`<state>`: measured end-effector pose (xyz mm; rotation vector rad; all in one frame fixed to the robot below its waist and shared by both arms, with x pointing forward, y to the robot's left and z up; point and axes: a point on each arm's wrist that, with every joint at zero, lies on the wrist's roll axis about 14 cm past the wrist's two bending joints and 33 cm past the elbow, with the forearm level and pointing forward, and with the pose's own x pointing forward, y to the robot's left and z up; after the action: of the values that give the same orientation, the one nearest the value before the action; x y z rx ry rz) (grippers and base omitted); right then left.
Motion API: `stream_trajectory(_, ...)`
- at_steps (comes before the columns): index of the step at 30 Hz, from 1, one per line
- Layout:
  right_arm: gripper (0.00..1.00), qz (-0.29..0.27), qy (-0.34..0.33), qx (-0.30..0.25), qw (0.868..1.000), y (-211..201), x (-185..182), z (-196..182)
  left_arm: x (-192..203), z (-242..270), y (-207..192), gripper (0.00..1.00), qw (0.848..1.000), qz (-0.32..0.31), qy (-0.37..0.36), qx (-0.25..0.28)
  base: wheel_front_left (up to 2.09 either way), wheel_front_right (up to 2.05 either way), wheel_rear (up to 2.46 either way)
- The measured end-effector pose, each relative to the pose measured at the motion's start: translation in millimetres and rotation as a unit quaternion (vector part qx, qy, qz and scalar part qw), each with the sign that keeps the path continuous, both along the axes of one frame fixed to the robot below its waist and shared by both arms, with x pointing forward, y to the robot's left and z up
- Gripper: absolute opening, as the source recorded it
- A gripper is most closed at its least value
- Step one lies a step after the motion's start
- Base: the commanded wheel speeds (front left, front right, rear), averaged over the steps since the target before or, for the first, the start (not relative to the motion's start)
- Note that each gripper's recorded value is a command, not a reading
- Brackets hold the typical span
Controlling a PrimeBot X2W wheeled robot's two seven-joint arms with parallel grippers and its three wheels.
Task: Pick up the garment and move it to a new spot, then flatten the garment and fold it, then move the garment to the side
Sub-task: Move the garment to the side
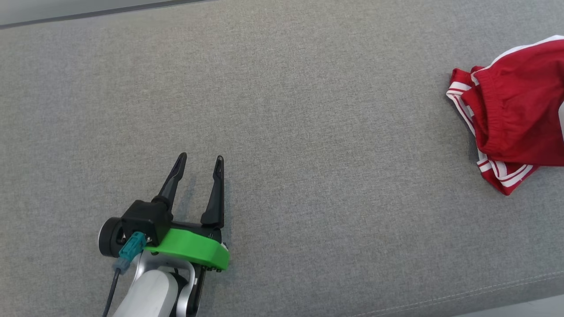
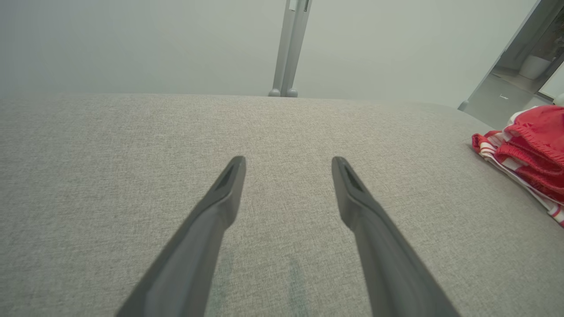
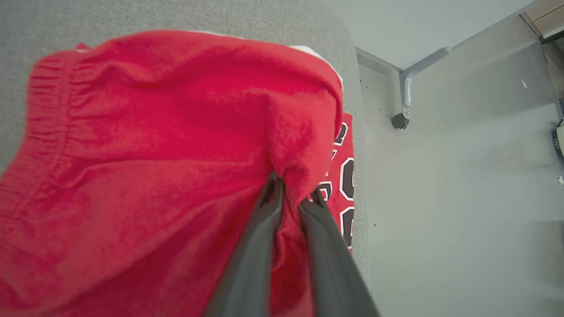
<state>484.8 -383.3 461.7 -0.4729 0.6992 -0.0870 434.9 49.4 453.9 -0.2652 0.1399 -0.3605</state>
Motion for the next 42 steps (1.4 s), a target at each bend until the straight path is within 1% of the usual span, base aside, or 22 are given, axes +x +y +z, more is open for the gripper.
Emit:
stream_trajectory(1,0.94,0.002,0.000,-0.005,1.000,-1,1,-1,0,0,1,1.00,1.000,0.001,0.000,0.000,0.00,0.00,0.00)
stream_trajectory(2,1.00,0.003,-0.004,-0.008,1.000,-2,2,-1,0,0,1,1.00,1.000,0.001,0.000,0.001,0.00,0.00,0.00)
stream_trajectory(8,1.00,-0.006,-0.013,-0.020,1.000,-12,-2,1,-1,3,-1,1.00,1.000,-0.002,-0.003,0.001,0.00,0.00,0.00)
stream_trajectory(11,1.00,-0.013,-0.026,-0.026,0.999,-20,-4,9,-3,5,-4,1.00,1.000,-0.006,-0.005,0.001,0.00,0.00,0.00)
stream_trajectory(19,1.00,-0.043,-0.040,-0.029,0.998,-42,-25,17,-8,11,-11,1.00,1.000,-0.015,-0.011,0.001,0.00,0.00,0.00)
stream_trajectory(23,1.00,-0.046,-0.064,-0.024,0.997,-44,-30,27,-11,13,-14,1.00,1.000,-0.020,-0.012,0.000,0.00,0.00,0.00)
stream_trajectory(27,1.00,-0.031,-0.109,-0.016,0.993,-34,-21,49,-15,19,-17,1.00,1.000,-0.024,-0.018,-0.001,0.00,0.00,0.00)
stream_trajectory(31,1.00,-0.004,-0.173,0.006,0.985,-12,-9,76,-17,29,-19,1.00,0.999,-0.024,-0.028,-0.007,0.00,0.00,0.00)
stream_trajectory(33,1.00,0.012,-0.206,0.023,0.978,2,-4,90,-17,35,-17,1.00,0.999,-0.018,-0.036,-0.012,0.00,0.00,0.00)
stream_trajectory(34,1.00,0.012,-0.206,0.023,0.978,2,-4,90,-17,35,-17,1.00,0.999,-0.018,-0.036,-0.012,0.00,0.00,0.00)
stream_trajectory(38,1.00,0.042,-0.273,0.060,0.959,32,3,119,-19,45,-7,1.00,0.999,0.004,-0.043,-0.027,0.00,0.00,0.00)
stream_trajectory(42,1.00,0.071,-0.312,0.102,0.942,66,2,130,-22,55,6,1.00,0.997,0.028,-0.051,-0.044,0.00,0.00,0.00)
